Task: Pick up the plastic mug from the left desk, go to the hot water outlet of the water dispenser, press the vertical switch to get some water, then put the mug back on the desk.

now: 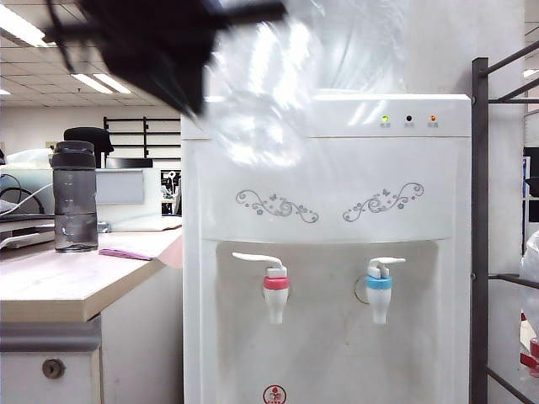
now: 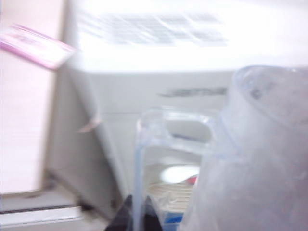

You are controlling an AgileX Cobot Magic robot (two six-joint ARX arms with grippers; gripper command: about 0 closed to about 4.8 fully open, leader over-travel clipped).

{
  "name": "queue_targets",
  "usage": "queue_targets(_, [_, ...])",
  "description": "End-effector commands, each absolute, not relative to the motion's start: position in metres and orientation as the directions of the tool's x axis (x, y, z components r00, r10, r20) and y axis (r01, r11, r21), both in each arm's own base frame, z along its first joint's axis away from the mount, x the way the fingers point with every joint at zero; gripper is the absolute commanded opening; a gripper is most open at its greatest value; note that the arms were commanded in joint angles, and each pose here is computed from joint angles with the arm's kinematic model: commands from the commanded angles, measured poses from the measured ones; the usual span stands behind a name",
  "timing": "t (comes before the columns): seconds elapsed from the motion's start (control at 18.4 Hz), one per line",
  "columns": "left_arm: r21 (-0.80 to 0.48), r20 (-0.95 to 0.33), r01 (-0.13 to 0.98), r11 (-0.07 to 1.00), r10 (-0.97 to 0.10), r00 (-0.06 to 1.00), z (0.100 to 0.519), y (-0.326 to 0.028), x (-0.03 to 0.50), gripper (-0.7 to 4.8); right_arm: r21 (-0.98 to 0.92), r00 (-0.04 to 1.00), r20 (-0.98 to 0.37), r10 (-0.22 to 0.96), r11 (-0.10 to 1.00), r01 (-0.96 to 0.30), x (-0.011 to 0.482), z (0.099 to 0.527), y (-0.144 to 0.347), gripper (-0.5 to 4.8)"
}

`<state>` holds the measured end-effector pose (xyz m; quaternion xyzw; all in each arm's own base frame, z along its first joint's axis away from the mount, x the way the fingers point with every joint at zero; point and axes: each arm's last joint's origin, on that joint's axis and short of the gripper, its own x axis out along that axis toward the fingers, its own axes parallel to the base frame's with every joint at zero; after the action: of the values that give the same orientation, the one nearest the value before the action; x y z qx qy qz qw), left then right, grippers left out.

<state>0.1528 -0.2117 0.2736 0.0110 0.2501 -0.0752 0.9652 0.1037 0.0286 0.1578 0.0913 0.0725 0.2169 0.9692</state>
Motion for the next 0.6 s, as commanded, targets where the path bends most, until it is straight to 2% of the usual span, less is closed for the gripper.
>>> queue_targets(0.05, [0.023,-0.437,0.088,0.996,-0.069,0.897,0.293,-0.189,0.140,-0.05,0.202,0.897,-0.086,0.433,0.890,-0.410,0.104,0.159,0.029,-0.01])
queue_targets(0.22, [0.054,-0.358,-0.011,0.998,0.030,0.933,0.310,-0.166,0.135,-0.05,0.202,0.897,-0.086,0.433,0.889,-0.410,0.104,0.159,0.029,-0.01])
queue_targets(0.27, [0.079,-0.325,-0.087,0.993,0.108,0.940,0.317,-0.150,0.141,-0.05,0.202,0.897,-0.086,0.433,0.890,-0.410,0.104,0.159,0.029,-0.01])
queue_targets(0.6, [0.015,-0.359,-0.268,0.963,0.256,0.898,0.320,-0.103,0.182,-0.05,0.202,0.897,-0.086,0.433,0.889,-0.410,0.104,0.159,0.029,-0.01])
